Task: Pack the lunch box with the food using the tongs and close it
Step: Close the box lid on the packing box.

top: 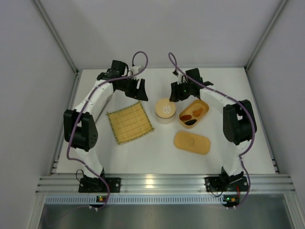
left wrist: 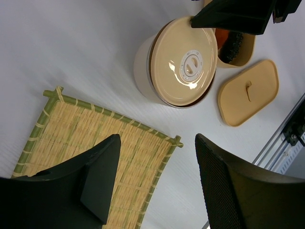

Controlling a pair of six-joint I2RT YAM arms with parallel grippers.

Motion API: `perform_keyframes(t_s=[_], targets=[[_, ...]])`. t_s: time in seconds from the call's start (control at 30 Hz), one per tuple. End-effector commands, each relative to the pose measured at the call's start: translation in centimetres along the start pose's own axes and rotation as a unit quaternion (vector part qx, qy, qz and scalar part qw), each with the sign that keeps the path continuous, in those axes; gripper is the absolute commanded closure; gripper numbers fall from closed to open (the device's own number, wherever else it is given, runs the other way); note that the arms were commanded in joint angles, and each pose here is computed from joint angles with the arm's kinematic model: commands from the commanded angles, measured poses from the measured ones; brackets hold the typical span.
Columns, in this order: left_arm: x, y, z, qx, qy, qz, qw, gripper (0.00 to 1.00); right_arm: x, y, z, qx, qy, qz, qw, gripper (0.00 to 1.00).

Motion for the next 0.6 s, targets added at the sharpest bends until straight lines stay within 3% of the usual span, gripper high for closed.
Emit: perform_keyframes(t_s=[0.0, 0.57], targets=[[1.1, -0.4, 1.1, 0.006, -0.035, -0.022, 0.999, 0.31, 0.2, 1.0, -0.2, 0.021, 0.004, 0.012, 1.000, 0.57], [1.4, 0.0, 0.6, 0.004, -0.034, -0.020, 0.999, 0.31, -1.2, 0.8, -0.8, 0.038, 0.049, 0.009, 0.998, 0.75]])
Point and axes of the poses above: each gripper's point midway between its finger pads, its own z axis back along the fingers, its own y axis along the line the jaws close on, x = y × z, the point moved 9 cm from there along z, back along the fingers, and after that the axes turned 8 degrees about -z, right-handed, at the moved point
